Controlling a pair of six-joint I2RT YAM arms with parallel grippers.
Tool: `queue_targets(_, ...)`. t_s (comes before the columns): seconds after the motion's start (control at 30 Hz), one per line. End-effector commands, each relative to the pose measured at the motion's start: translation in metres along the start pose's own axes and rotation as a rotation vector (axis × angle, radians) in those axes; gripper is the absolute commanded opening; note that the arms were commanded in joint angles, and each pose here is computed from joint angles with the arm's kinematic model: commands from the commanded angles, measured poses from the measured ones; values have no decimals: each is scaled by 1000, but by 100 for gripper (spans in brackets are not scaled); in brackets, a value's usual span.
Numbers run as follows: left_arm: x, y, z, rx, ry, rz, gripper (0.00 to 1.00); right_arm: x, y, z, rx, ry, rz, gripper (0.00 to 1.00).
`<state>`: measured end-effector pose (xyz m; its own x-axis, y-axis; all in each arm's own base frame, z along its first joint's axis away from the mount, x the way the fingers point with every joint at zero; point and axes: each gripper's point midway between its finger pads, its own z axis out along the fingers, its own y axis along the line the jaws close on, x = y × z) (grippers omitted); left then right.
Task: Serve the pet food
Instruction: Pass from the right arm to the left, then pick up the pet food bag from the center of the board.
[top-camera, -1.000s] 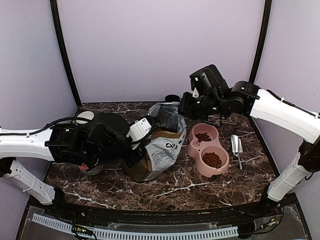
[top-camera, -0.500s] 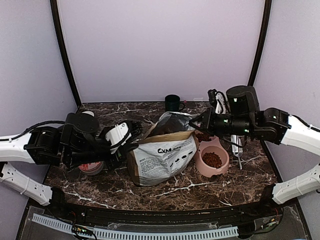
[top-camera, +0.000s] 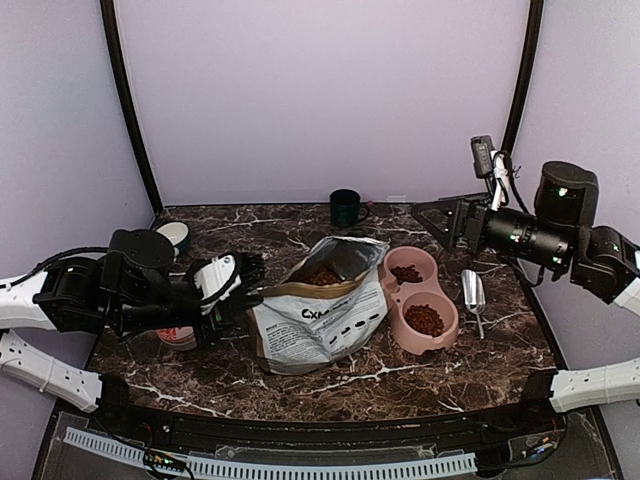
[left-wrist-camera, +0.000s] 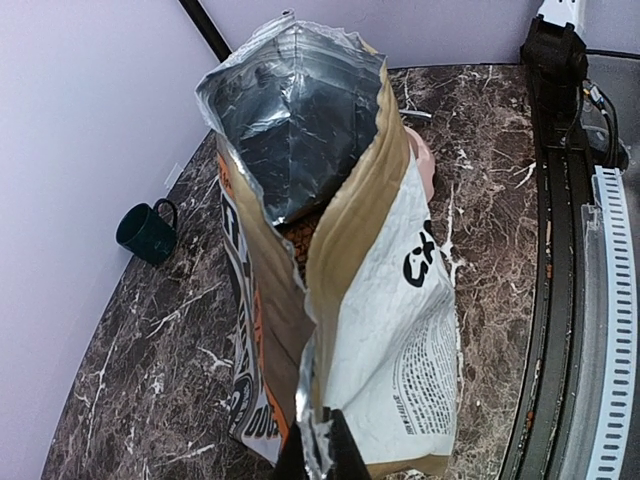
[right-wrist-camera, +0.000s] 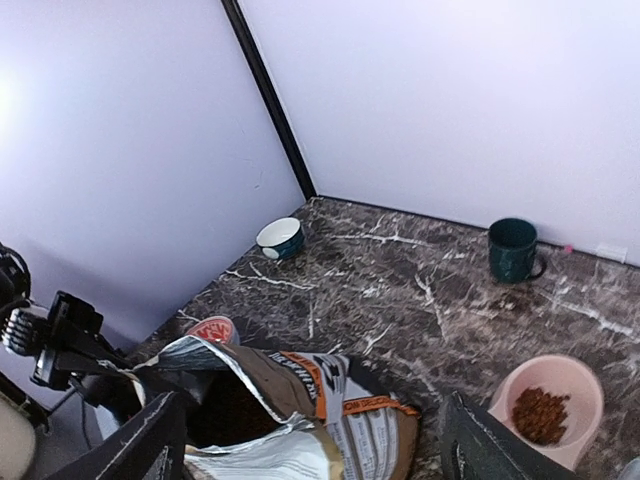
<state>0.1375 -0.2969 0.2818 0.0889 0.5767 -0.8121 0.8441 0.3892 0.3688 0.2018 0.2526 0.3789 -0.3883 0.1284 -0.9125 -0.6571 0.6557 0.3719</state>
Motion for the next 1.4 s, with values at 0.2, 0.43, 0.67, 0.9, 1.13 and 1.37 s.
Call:
queue_targets(0.2, -46, 15, -40, 18, -181, -24, 0, 5, 6, -8, -78, 21, -475, 92)
queue_targets(0.43, -47, 13, -43, 35, -183, -27, 0, 27, 11, -2, -149, 119, -654, 99)
queue_targets(0.67, -44, 8, -39, 54, -177, -25, 0, 70, 21, 1, -335, 260, -839, 100)
queue_targets(0.9, -40, 1, -35, 81, -169, -21, 0, 77, 10, 13, -390, 254, -923, 100)
queue_targets(1.13, -37, -2, -30, 90, -147, -17, 0, 80, 6, 31, -423, 252, -940, 100)
queue_targets(1.37, -35, -4, -27, 97, -131, -13, 0, 73, 19, 45, -498, 211, -962, 97)
